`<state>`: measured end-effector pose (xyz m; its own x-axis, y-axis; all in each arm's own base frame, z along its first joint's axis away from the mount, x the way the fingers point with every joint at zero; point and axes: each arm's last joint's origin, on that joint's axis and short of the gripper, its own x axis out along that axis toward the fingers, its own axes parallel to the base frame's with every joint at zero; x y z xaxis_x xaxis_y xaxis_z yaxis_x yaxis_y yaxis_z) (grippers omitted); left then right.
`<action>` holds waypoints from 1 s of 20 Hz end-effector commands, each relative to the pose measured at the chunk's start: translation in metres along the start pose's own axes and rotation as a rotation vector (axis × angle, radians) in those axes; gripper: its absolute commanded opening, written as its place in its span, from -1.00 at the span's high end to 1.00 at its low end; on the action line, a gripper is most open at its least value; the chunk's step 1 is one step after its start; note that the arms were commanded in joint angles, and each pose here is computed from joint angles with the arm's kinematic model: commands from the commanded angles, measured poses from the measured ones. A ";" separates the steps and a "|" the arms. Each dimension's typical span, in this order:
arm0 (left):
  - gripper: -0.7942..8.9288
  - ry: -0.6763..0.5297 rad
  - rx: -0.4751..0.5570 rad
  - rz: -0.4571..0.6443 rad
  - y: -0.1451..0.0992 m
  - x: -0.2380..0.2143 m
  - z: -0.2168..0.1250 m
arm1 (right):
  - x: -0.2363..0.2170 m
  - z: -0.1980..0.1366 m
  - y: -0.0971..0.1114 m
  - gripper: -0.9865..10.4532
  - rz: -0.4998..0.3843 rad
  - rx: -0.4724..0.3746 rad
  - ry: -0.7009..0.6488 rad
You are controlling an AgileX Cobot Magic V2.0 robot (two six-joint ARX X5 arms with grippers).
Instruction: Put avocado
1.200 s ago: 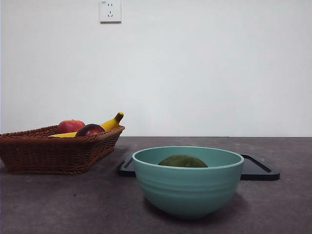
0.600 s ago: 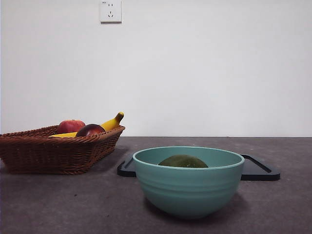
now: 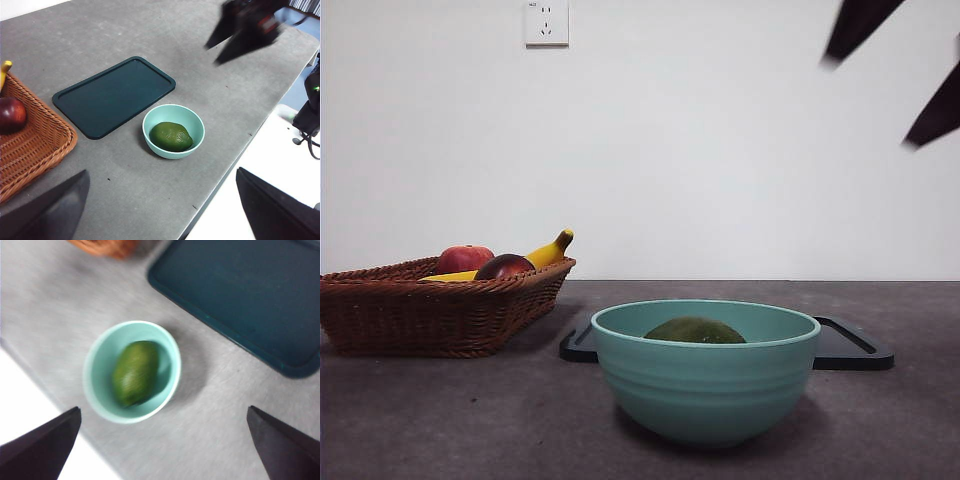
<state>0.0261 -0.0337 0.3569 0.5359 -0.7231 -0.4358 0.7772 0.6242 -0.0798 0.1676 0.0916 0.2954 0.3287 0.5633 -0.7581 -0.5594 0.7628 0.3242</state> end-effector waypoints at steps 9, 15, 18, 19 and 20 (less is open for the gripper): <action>-0.13 -0.023 0.001 -0.002 0.000 -0.001 0.003 | 0.111 0.017 -0.004 -0.37 -0.164 -0.015 0.250; -0.13 -0.015 0.001 -0.001 0.000 -0.001 0.002 | 0.136 0.016 -0.010 0.10 -0.161 -0.004 0.297; -0.13 -0.006 0.000 -0.001 0.000 -0.001 0.001 | 0.138 0.015 -0.008 0.54 -0.133 -0.006 0.306; -0.13 -0.005 0.000 0.000 0.000 -0.001 0.001 | 0.139 0.015 -0.007 0.63 -0.110 -0.003 0.309; -0.13 -0.003 0.000 0.000 0.000 -0.001 0.001 | 0.141 0.014 -0.007 0.70 -0.087 0.003 0.317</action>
<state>0.0258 -0.0334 0.3561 0.5334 -0.7200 -0.4440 0.7767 0.6247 -0.0800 0.2258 0.1653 0.1959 0.1263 0.3704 -0.9202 -0.5388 0.8046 0.2499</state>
